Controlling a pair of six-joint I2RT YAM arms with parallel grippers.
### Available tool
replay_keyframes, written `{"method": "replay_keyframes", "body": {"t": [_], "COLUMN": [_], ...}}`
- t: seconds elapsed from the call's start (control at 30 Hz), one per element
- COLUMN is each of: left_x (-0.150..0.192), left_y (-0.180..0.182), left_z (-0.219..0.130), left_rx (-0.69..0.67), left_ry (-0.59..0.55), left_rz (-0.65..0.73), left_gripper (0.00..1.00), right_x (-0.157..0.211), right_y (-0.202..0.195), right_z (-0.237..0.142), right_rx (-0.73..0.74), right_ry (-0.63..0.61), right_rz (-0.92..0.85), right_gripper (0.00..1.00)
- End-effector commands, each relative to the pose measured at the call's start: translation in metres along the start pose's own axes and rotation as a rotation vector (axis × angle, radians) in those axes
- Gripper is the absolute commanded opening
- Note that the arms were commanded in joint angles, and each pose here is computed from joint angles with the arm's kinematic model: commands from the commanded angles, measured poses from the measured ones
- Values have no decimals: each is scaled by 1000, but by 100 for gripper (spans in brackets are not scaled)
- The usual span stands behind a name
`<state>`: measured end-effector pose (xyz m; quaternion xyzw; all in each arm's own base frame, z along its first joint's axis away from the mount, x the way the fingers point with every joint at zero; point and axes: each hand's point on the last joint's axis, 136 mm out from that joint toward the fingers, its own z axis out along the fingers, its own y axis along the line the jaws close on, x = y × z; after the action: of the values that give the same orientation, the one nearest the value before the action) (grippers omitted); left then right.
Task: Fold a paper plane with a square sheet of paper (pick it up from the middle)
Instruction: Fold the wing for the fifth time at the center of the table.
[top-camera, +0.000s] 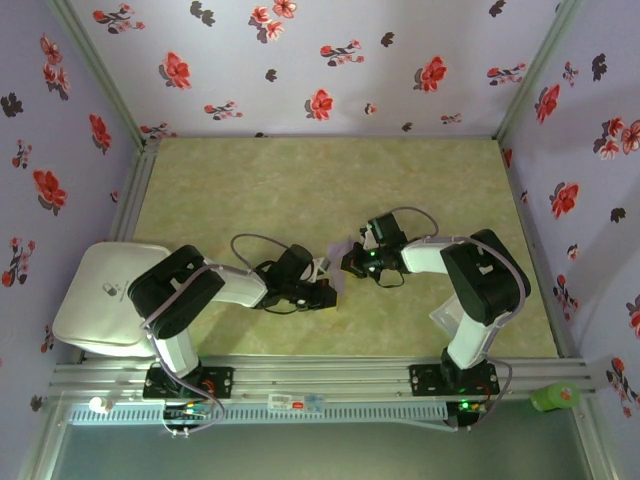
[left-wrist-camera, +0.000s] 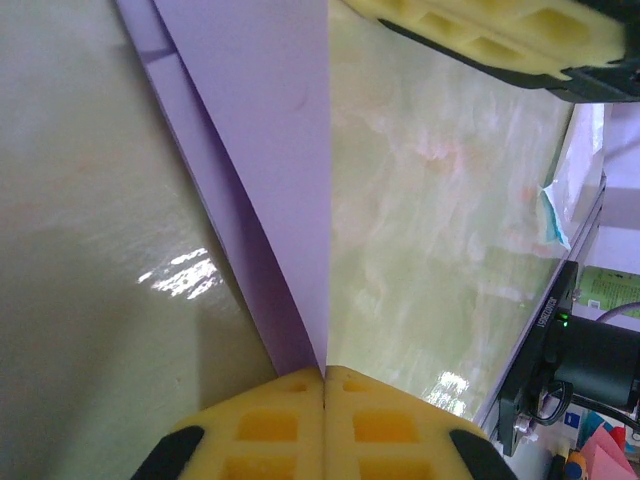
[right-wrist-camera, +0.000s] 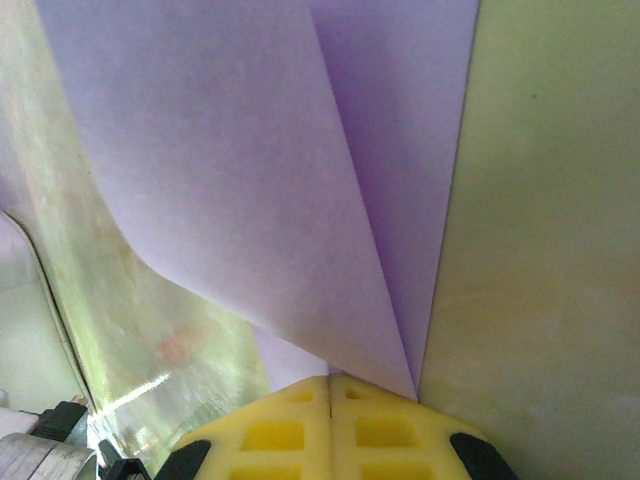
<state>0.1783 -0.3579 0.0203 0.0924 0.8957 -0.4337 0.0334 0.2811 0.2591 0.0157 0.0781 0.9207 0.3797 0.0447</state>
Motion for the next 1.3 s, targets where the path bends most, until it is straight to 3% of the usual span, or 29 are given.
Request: {"method": "replay_keyframes", "body": {"t": [0.0, 0.23, 0.47, 0.63, 0.8, 1.27], "left_x": [22, 15, -12, -32, -41, -43], "left_y": [5, -2, -20, -42, -66, -40], "left_z": [-1, -12, -36, -49, -31, 6], "left_rx": [-12, -8, -29, -26, 38, -13], "left_ry": [71, 11, -144, -206, -140, -83], "left_rz": [-6, 5, 24, 72, 102, 62], "left_gripper": [2, 19, 23, 20, 9, 6], "right_x": [15, 16, 15, 15, 16, 16], "right_y": [-44, -44, -41, -41, -40, -39], "right_z": [8, 7, 6, 7, 7, 8], "right_rx": [170, 179, 183, 176, 174, 160], "right_ry": [31, 35, 43, 39, 39, 36], "right_rz": [50, 42, 32, 37, 40, 45], "right_gripper": [3, 2, 2, 2, 3, 2]}}
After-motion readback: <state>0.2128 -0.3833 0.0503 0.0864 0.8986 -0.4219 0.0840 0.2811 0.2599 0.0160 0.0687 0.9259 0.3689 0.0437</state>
